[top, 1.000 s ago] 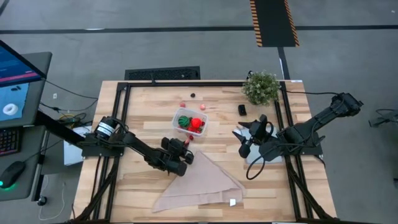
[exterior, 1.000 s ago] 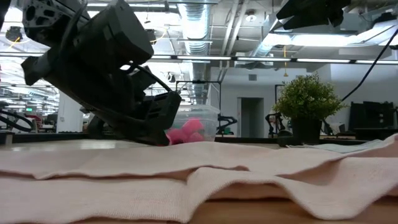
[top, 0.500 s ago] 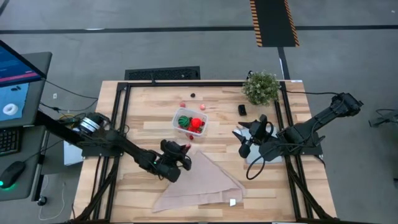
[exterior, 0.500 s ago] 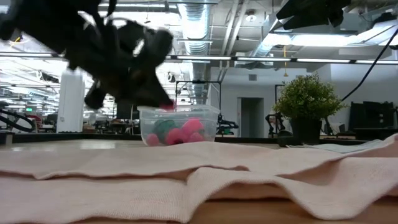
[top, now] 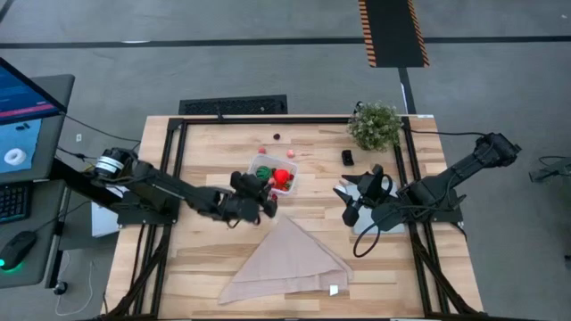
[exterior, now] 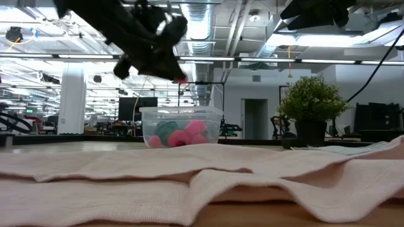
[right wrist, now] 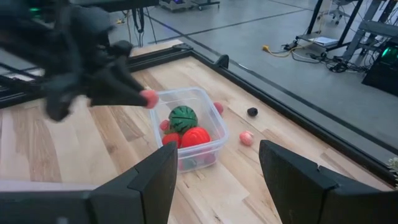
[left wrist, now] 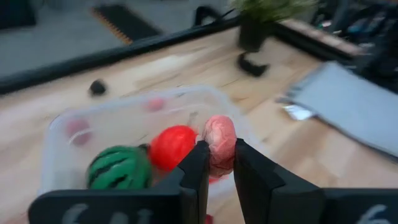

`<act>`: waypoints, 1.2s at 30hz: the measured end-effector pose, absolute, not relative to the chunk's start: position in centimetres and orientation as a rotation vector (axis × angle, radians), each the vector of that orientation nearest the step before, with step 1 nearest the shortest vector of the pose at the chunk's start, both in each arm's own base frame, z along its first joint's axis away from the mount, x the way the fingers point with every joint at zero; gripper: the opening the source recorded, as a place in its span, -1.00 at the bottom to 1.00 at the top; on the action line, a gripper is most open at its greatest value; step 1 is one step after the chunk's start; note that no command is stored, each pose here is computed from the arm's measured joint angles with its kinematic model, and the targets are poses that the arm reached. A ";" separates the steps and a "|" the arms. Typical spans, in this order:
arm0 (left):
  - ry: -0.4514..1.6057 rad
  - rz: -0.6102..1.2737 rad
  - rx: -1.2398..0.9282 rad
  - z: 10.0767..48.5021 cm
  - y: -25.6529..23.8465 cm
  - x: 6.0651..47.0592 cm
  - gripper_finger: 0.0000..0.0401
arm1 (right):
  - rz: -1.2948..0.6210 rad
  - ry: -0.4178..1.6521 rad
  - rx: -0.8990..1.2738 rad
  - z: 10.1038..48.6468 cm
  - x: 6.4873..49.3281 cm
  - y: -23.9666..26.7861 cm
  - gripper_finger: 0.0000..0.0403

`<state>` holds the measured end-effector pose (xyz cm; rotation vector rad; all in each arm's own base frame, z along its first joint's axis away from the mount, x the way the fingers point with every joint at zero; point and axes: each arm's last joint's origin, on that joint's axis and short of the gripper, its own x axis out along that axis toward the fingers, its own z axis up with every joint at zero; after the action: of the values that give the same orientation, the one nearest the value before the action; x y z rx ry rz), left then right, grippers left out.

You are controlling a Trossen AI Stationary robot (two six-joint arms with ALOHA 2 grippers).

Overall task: Pick and placing Produce into tupperware
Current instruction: Put the bottom peach into the transparent bin, then put the red cherry into the transparent bin

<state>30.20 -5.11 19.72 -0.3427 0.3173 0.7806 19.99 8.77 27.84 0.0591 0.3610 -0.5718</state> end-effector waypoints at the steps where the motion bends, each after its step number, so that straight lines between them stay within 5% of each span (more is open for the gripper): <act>1: 0.332 0.799 -0.361 19.5 -4.4 30.2 -0.75 | -0.572 0.361 0.059 27.8 20.0 8.8 0.24; 20: 0.380 0.884 -0.384 18.8 -2.2 30.1 -0.13 | -0.550 0.358 0.067 27.8 19.8 9.3 0.24; 36: 0.318 0.771 -0.522 16.7 -9.9 29.1 -0.09 | -0.555 0.372 0.061 27.7 19.6 9.2 0.24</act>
<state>29.11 -9.95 16.68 -0.5219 0.3181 0.7712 19.65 9.18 27.68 0.0614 0.3722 -0.5552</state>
